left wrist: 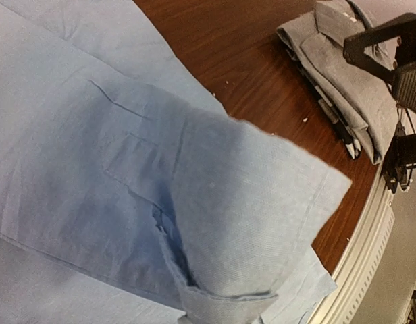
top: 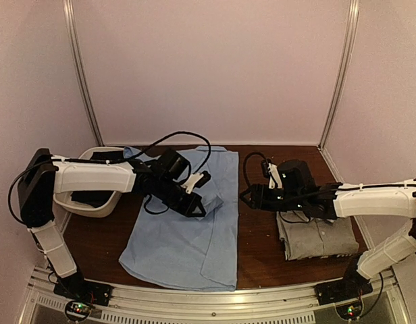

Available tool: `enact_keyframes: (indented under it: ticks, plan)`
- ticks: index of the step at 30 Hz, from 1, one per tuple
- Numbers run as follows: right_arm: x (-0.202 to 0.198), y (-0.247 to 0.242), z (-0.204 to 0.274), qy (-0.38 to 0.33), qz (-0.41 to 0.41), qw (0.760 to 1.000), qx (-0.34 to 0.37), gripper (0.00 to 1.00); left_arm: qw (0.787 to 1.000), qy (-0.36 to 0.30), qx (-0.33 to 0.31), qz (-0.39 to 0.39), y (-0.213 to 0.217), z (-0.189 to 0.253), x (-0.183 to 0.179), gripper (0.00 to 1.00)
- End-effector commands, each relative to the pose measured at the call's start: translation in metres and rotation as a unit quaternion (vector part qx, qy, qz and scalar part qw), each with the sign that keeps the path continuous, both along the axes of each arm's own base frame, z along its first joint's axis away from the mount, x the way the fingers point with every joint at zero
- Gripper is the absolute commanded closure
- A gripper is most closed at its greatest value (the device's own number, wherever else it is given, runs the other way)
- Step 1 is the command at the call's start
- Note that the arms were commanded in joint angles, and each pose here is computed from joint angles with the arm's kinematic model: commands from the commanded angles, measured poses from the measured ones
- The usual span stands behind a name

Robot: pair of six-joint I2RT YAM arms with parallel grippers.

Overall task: Fold and stack the long sleeve shirts
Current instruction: Fold the sleeve at the center of the board.

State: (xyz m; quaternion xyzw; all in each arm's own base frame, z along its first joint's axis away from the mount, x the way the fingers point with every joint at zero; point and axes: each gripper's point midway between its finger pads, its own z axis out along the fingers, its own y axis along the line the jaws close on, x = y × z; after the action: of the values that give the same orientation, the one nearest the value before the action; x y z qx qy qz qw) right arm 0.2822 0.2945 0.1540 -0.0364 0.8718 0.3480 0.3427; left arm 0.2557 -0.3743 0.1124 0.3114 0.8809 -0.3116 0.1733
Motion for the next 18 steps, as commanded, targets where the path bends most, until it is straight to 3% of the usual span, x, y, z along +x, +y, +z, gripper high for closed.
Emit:
enact_keyframes:
  ticks: [1, 10, 18]
  plan:
    - [0.009, 0.004, 0.014, -0.023, 0.0, 1.0, 0.007, 0.39, 0.999, 0.013, -0.012, -0.032, -0.018, -0.009, -0.018, 1.0]
    - [-0.001, 0.004, 0.002, -0.004, 0.012, 1.0, 0.011, 0.37, 0.998, 0.023, 0.001, -0.056, -0.021, -0.018, -0.042, 1.0]
    - [-0.004, 0.004, 0.001, 0.003, 0.015, 1.0, 0.019, 0.37, 0.998, 0.006, -0.022, -0.064, -0.019, 0.002, -0.047, 0.99]
